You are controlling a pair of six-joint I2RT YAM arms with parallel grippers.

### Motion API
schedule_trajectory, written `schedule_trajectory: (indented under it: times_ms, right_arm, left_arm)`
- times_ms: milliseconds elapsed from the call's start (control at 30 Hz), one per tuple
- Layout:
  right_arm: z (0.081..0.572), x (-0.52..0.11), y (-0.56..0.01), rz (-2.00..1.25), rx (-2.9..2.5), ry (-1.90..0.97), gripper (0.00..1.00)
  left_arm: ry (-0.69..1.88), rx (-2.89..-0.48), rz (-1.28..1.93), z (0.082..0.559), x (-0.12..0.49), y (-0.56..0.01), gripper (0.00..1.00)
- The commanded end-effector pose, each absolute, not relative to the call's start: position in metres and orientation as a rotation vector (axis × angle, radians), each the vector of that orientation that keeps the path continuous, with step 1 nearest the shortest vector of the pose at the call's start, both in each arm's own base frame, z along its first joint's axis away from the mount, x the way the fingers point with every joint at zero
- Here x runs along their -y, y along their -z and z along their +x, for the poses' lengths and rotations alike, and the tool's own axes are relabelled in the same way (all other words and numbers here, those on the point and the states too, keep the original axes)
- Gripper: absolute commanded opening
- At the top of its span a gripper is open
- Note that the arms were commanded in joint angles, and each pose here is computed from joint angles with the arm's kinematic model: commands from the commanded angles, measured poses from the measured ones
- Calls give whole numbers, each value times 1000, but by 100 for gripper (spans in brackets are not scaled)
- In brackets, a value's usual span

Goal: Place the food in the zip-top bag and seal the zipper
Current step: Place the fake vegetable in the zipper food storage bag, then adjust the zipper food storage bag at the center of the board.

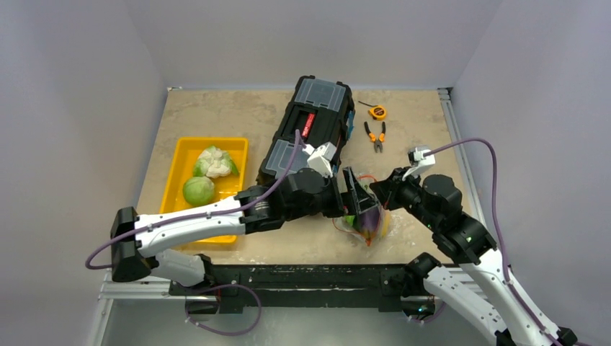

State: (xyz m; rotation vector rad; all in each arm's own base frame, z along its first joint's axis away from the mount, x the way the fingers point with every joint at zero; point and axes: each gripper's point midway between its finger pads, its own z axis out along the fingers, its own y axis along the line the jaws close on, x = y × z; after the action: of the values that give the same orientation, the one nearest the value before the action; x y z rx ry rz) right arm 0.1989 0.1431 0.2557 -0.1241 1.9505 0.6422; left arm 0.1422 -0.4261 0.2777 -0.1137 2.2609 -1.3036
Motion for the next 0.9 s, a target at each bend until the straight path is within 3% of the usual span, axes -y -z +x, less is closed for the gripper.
schedule_trajectory:
  times_ms: [0, 100, 233, 333, 500, 767, 867]
  right_arm:
    - [201, -144, -273, -120, -1902, -656, 0]
    - [200, -142, -275, -111, -1894, -655, 0]
    - [200, -141, -275, -111, -1908, -645, 0]
    - [199, -140, -275, -103, -1915, -644, 0]
    - [199, -136, -279, -90, -1904, -631, 0]
    - [200, -138, -273, -97, -1933, -625, 0]
    - [200, -138, -274, -95, -1934, -624, 0]
  left_arm:
    - [1488, -1864, 429, 111, 422, -336, 87]
    - [1462, -1752, 496, 108, 403, -337, 90]
    - [1206, -1781, 520, 129, 377, -315, 99]
    - [1013, -1820, 616, 141, 368, -288, 100]
    - [826, -1816, 881, 147, 378, -243, 58]
    - [841, -2005, 815, 146, 400, -215, 52]
    - [886, -2017, 812, 142, 407, -212, 36]
